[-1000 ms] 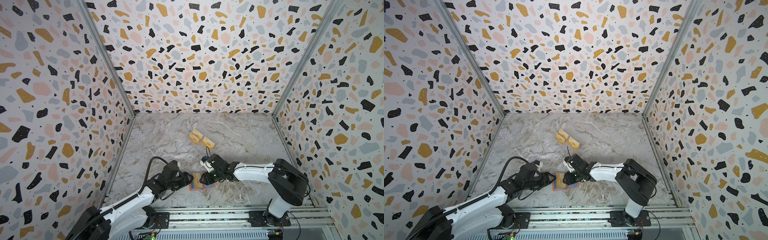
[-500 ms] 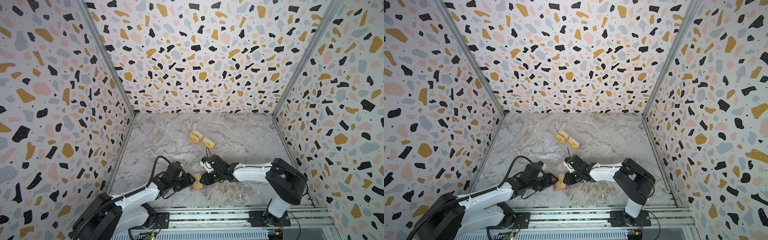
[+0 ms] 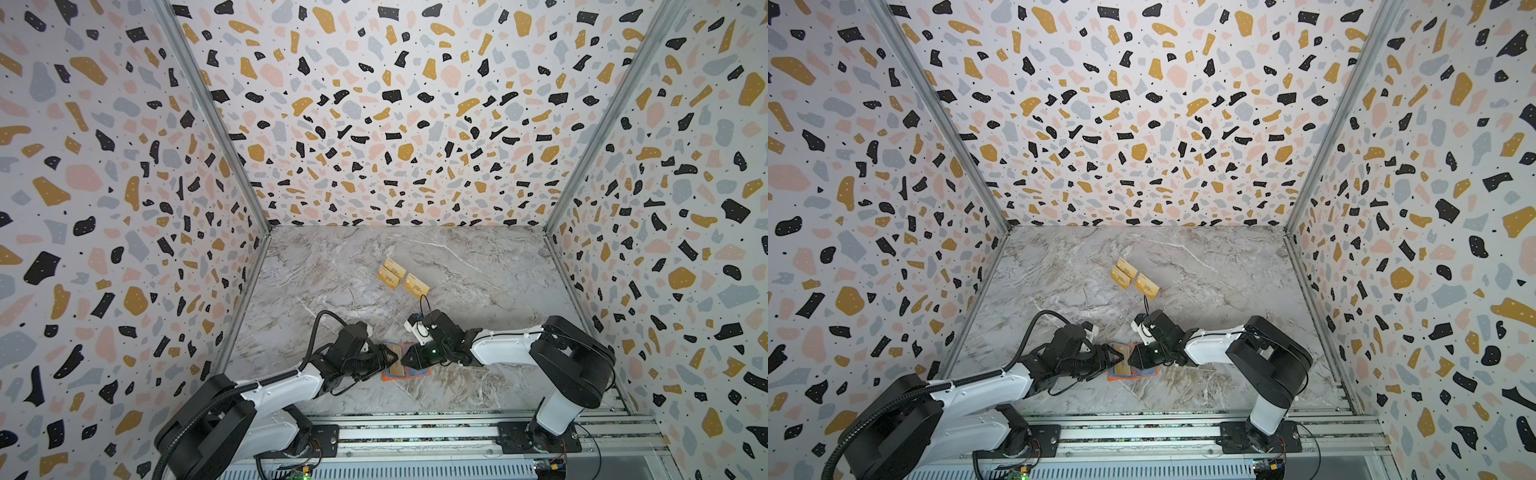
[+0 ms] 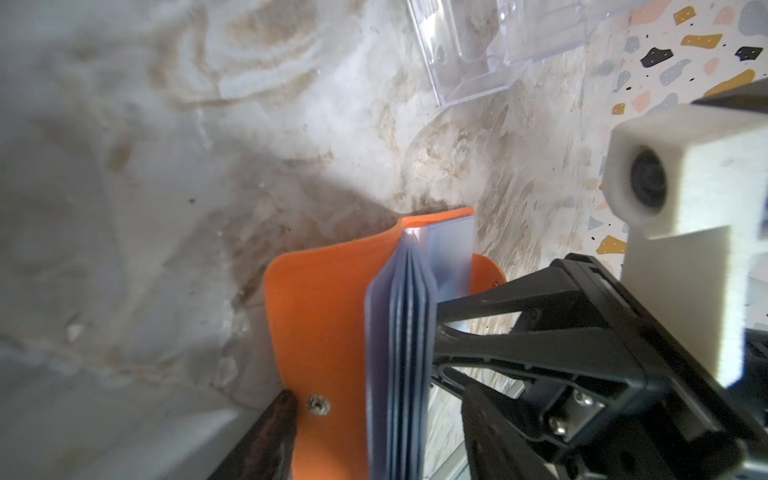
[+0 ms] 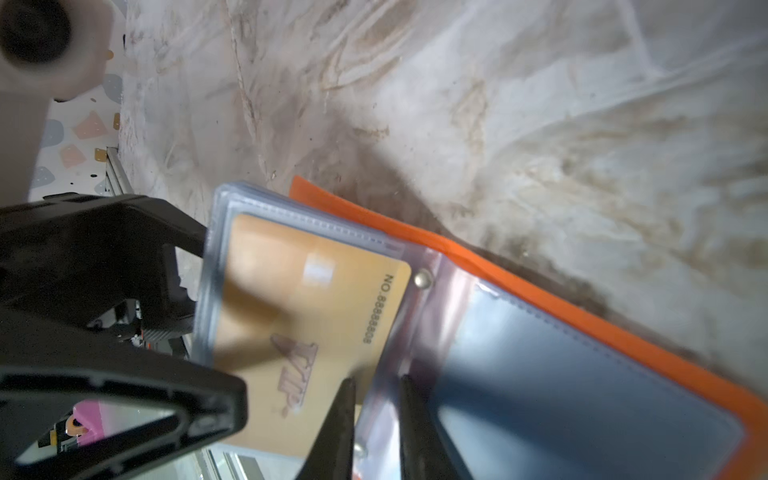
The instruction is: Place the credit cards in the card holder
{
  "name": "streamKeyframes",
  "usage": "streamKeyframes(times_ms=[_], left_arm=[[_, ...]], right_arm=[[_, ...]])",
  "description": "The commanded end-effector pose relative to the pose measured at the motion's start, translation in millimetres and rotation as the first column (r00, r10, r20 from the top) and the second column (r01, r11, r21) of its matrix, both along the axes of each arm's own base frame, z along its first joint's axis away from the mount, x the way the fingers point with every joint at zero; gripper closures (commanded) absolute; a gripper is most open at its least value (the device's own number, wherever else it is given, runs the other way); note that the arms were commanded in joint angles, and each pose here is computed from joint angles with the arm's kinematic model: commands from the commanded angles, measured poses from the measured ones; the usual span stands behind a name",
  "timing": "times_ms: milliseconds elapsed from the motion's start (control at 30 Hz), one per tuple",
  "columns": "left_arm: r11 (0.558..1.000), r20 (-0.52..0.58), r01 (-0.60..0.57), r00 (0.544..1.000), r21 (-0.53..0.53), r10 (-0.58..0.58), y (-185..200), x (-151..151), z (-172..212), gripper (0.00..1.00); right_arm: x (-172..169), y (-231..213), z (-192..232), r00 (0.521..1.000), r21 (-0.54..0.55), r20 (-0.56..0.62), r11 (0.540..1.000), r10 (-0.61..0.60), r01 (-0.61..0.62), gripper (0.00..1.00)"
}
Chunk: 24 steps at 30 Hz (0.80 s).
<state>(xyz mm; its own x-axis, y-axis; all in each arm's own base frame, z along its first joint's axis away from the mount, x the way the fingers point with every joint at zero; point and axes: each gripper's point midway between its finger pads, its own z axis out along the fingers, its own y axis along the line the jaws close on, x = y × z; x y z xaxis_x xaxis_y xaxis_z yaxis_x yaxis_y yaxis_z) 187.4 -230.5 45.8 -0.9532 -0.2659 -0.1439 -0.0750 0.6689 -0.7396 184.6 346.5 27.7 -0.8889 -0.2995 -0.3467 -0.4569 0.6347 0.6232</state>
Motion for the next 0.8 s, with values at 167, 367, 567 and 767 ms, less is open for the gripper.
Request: streamKeyframes(times_ms=[167,367,567,767], left_arm=[[0.994,0.045,-0.002,0.999,0.107,-0.003,25,-3,9,0.33],[0.994,0.013,0.039,0.999,0.103,-0.04,16,-3,-4,0.33],[0.995,-0.027,0.038,0.999,0.092,-0.035,16,-8,-17,0.33],[0.997,-0.016,0.051,0.999,-0.066,-0.052,-9,-6,-5,0.34]], right_arm=[[-15,-34,-43,0.997,-0.162,-0.075,0.986,-0.035,0.023,0.79],[-17,-38,-49,0.995,-0.174,-0.086,0.984,-0.046,0.031,0.81],[-17,-42,-52,0.994,-0.185,-0.09,0.982,-0.056,0.039,0.82],[-17,-41,-54,0.994,-0.185,-0.093,0.982,-0.052,0.034,0.84]])
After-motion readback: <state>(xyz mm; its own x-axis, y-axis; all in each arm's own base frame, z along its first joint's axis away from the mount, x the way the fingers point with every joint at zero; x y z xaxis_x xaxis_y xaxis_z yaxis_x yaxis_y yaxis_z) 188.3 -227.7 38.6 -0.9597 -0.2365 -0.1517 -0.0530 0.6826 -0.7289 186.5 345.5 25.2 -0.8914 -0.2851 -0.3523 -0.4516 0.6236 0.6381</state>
